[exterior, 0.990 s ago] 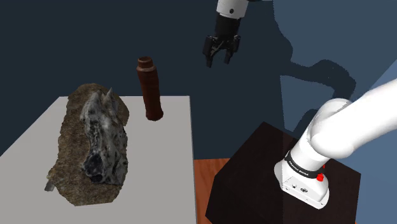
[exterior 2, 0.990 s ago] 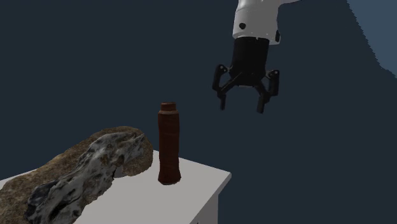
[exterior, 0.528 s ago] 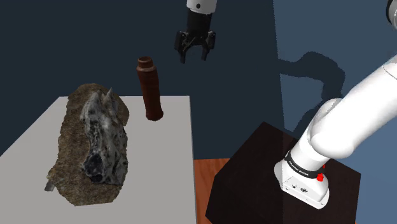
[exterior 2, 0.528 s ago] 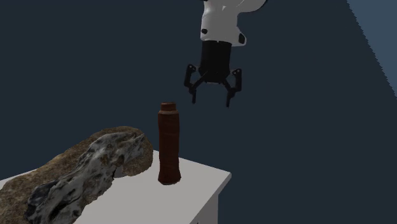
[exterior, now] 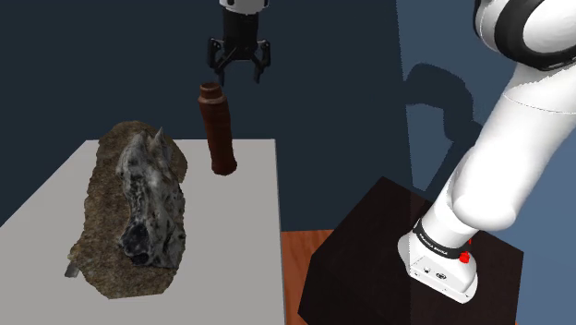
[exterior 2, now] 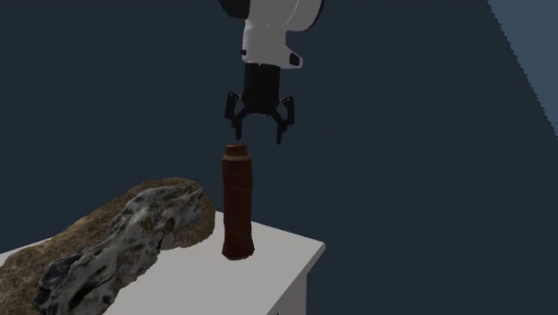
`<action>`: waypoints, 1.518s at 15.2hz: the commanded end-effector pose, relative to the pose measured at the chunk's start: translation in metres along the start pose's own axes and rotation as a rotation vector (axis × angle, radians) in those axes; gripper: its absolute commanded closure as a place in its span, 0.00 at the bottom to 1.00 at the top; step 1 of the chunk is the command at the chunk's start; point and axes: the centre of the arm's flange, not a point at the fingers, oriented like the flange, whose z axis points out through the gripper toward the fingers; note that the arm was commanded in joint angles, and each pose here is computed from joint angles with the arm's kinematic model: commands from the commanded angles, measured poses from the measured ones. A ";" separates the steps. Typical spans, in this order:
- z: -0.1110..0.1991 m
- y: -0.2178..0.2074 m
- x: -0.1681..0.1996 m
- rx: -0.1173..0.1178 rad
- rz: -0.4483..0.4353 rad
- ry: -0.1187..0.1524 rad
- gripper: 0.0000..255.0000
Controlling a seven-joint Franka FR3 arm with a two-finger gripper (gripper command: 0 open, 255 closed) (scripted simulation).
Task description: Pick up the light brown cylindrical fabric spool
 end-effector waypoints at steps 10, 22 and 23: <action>0.021 -0.063 0.052 -0.004 0.068 0.015 0.00; 0.040 -0.061 0.048 -0.004 0.068 0.015 1.00; 0.040 -0.062 0.048 -0.004 0.068 0.015 1.00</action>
